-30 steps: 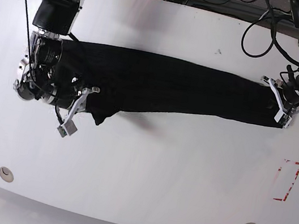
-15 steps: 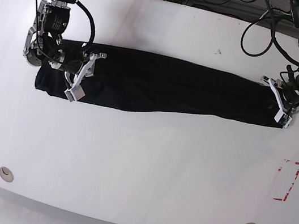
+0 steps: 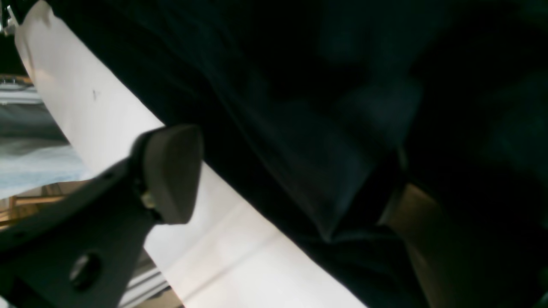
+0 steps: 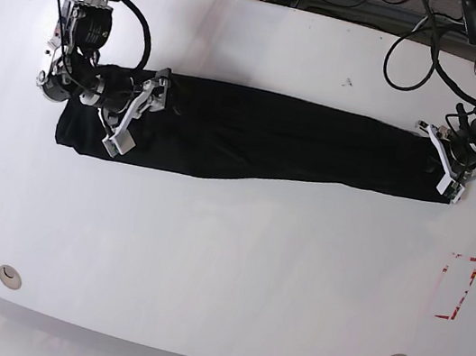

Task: Layout the t-shirt on the table in an organized manner, then fold the t-shirt properly
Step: 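Fold the grasped shirt end over with the right gripper toward the strip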

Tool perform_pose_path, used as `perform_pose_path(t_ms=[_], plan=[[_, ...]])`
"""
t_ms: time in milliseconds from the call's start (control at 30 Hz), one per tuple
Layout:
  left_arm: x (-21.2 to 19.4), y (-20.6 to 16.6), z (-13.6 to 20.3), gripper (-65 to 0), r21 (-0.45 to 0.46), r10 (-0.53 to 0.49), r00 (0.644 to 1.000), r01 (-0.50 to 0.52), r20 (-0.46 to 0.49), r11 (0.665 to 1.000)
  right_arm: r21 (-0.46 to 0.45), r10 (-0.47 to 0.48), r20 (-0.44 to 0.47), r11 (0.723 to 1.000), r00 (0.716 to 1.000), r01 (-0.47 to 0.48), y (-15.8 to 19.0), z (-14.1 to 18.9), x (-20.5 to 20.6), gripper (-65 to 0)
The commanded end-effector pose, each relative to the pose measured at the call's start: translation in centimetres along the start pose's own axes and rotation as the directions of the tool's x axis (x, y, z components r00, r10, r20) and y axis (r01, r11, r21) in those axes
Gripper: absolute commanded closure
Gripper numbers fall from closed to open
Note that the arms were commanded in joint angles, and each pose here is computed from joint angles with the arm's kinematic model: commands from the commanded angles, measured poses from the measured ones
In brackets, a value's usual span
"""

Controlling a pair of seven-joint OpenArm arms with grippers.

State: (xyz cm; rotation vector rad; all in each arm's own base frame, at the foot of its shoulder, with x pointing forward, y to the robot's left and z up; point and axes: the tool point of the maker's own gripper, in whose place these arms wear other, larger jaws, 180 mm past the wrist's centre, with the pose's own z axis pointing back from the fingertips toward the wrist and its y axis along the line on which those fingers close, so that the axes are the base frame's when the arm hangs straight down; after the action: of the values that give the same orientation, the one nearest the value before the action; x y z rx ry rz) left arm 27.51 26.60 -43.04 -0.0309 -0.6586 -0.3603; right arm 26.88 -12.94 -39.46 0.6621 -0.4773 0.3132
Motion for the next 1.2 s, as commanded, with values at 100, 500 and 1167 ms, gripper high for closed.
perform_pose_path(t_ms=[100, 500, 1167], plan=[[-5.7, -1.0, -0.1, -8.9, -0.019, -0.047, 0.969, 0.044, -0.244, 0.999, -0.084, 0.135, 0.049, 0.988, 0.990, -0.130, -0.5, 3.4, 3.1, -53.1], [-5.8, -1.0, -0.1, -8.9, -0.020, -0.047, 0.968, 0.043, -0.246, 0.999, -0.166, 0.270, 0.080, 0.953, 0.960, -0.254, 0.5, 6.4, 5.1, -53.1], [-4.7, -0.5, -0.1, -8.9, -0.007, -0.053, 0.973, 0.053, -0.224, 0.999, -0.065, 0.153, 0.165, 0.987, 0.974, -0.144, 2.3, 0.7, 4.3, -11.1]])
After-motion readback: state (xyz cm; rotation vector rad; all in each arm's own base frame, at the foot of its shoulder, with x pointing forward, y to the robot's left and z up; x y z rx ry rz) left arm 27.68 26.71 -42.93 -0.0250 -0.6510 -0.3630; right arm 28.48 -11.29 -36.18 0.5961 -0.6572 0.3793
